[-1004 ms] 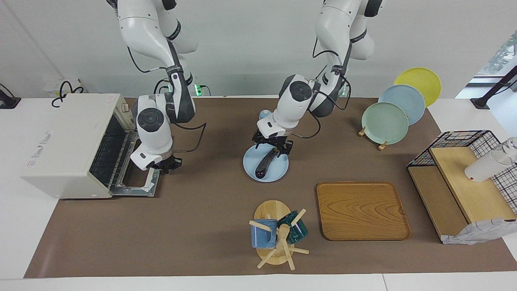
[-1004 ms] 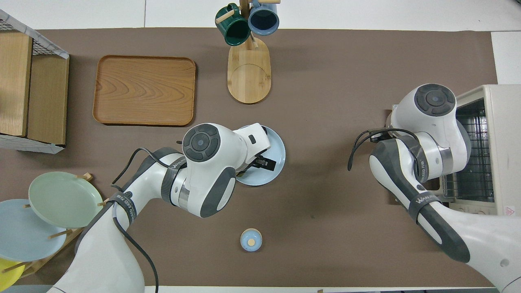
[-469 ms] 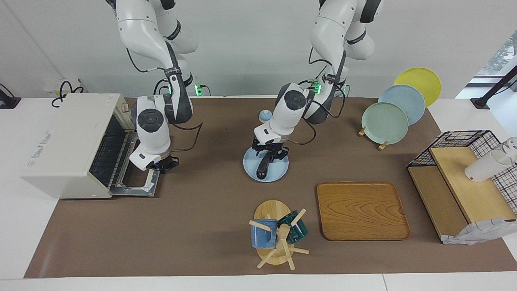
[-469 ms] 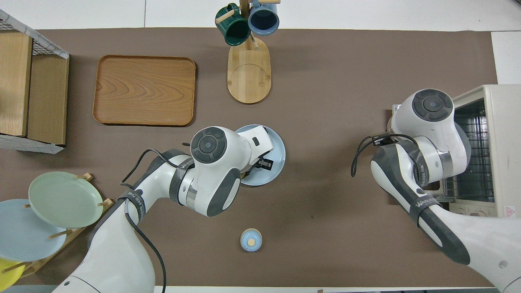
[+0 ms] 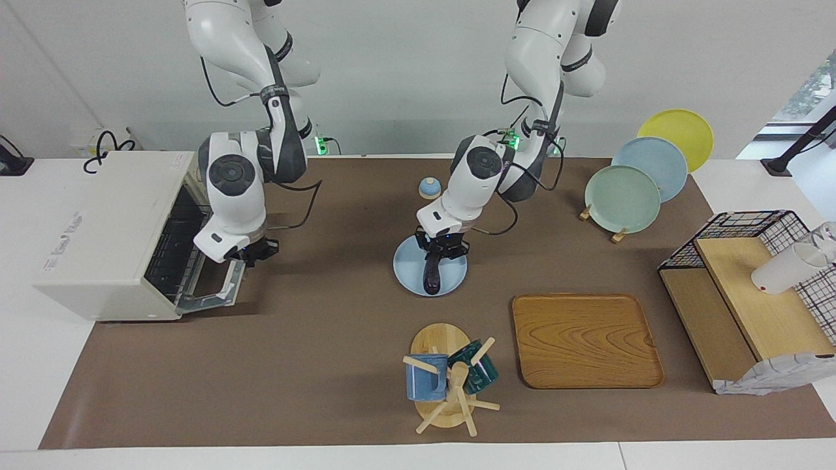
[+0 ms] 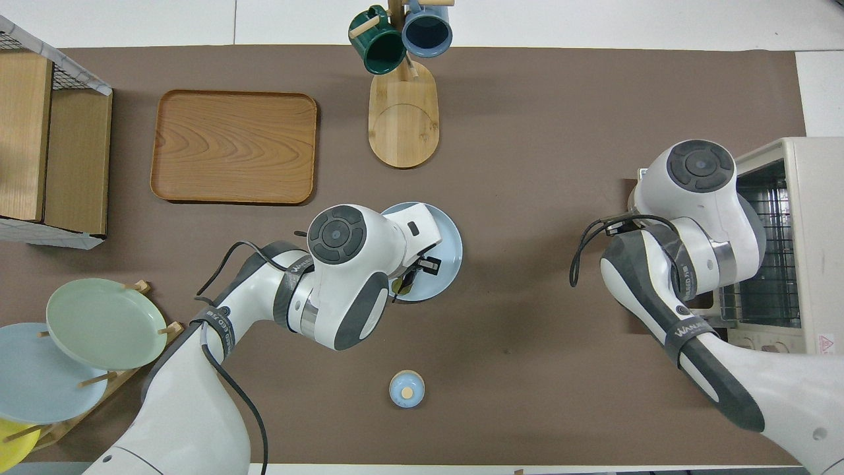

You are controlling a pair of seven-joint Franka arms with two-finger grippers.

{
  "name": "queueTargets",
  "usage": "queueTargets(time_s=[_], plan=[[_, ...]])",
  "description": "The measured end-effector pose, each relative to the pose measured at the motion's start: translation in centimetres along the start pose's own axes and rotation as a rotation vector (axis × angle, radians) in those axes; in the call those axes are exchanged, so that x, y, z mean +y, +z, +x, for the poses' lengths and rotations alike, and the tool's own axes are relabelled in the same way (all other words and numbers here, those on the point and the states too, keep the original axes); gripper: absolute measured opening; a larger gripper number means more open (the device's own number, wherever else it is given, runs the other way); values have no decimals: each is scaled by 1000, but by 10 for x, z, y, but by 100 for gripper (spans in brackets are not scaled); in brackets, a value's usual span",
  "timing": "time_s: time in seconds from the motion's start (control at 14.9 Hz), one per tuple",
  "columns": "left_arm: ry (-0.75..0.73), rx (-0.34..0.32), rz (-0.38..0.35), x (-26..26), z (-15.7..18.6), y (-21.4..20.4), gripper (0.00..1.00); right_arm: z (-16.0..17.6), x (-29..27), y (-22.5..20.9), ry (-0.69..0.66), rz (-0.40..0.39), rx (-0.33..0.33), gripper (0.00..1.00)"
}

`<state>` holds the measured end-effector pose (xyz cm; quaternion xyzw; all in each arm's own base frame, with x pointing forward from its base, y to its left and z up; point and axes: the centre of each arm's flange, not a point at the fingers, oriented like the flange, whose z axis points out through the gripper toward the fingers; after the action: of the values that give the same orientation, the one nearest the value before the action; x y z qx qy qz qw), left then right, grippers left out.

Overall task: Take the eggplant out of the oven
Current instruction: 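Carry the eggplant to the wooden tray and open the left gripper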

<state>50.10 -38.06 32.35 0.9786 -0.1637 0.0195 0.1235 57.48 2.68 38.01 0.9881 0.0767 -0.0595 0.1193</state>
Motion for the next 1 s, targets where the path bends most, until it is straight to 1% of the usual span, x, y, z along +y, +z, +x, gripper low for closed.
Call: queueTargets(time_s=[0.07,0.2,0.33,0.47,0.6,0.74,0.8,0.87,0.94,1.0], plan=[[-26,-3,-3,-14,11,-20,26,-6,12,-13,-5,-3,9,1],[-92,-5,-13,-54,38,-75,26,-17,40,-34,-12,-6,24,1],[-169,14,-20,-105,61,-126,26,-26,73,-45,-13,26,38,1],[-248,35,-8,-162,70,-149,26,-35,105,-51,-10,52,47,1],[-302,27,38,-217,71,-143,26,-39,125,-54,0,52,41,1],[-339,16,61,-266,77,-127,26,-38,130,-58,8,56,13,1],[-345,17,69,-289,85,-119,26,-37,130,-63,14,73,-3,1],[-347,19,81,-307,92,-112,26,-36,130,-73,23,100,-6,1],[-345,22,95,-323,99,-104,26,-35,130,-86,29,121,-1,6],[-339,27,110,-336,104,-97,26,-34,129,-102,32,137,12,6]])
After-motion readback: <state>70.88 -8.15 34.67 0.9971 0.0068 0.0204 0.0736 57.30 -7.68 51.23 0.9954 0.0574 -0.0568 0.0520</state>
